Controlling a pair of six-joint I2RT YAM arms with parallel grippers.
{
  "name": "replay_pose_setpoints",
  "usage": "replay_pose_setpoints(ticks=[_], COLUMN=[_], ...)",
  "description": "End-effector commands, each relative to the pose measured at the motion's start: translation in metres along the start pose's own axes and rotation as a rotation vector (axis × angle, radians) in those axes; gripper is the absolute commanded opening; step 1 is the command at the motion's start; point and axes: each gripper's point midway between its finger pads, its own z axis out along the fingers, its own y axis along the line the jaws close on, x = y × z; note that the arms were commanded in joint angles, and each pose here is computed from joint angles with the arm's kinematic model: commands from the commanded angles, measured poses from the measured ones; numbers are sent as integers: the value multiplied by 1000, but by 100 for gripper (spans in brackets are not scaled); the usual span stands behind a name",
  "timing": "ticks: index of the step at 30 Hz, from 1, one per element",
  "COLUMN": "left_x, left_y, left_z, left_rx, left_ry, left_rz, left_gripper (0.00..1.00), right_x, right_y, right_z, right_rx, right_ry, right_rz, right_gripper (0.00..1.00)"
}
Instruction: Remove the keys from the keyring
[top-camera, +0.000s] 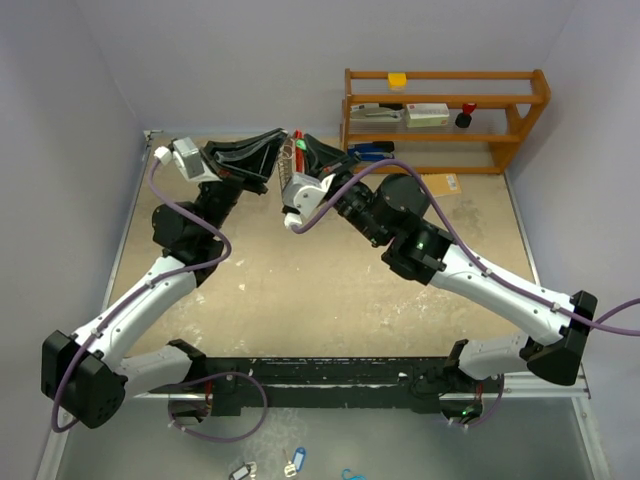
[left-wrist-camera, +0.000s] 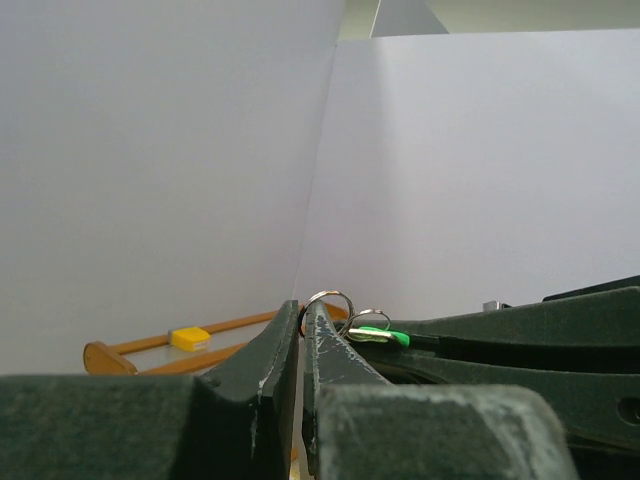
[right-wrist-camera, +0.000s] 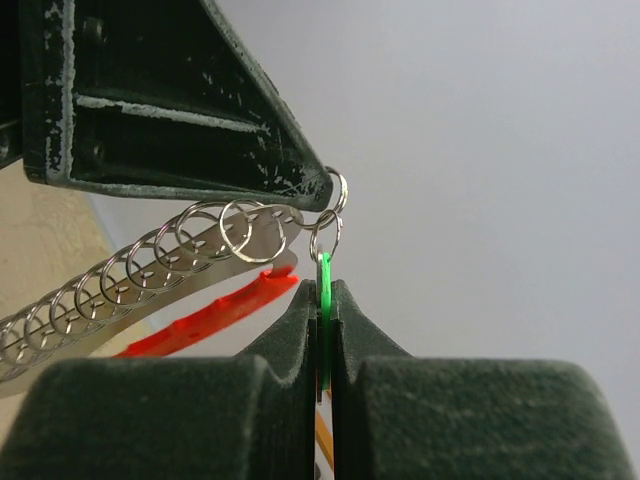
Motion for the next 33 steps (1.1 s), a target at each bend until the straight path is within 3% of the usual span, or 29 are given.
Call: replay_pose_setpoints(ticks=[1, 21, 30, 33], left_x=[-37, -61, -41, -33], left_y=[-4, -25, -18, -8], left_z=[2, -3, 4, -3], left_rx=[-5, 107, 76, 10], left_ry=[-153, -301, -210, -170], left_rz=[-30, -246, -230, -178], left_gripper=[0, 0, 0, 15], right_x=[-12, -18, -21, -19], right_y=[-26, -8, -9, -15], right_z=[-11, 4, 8, 4], right_rx=[76, 23, 30, 54], right_ry=[-35, -81, -87, -78], right_rz=[28, 55, 56, 46], right_gripper=[0, 0, 0, 0])
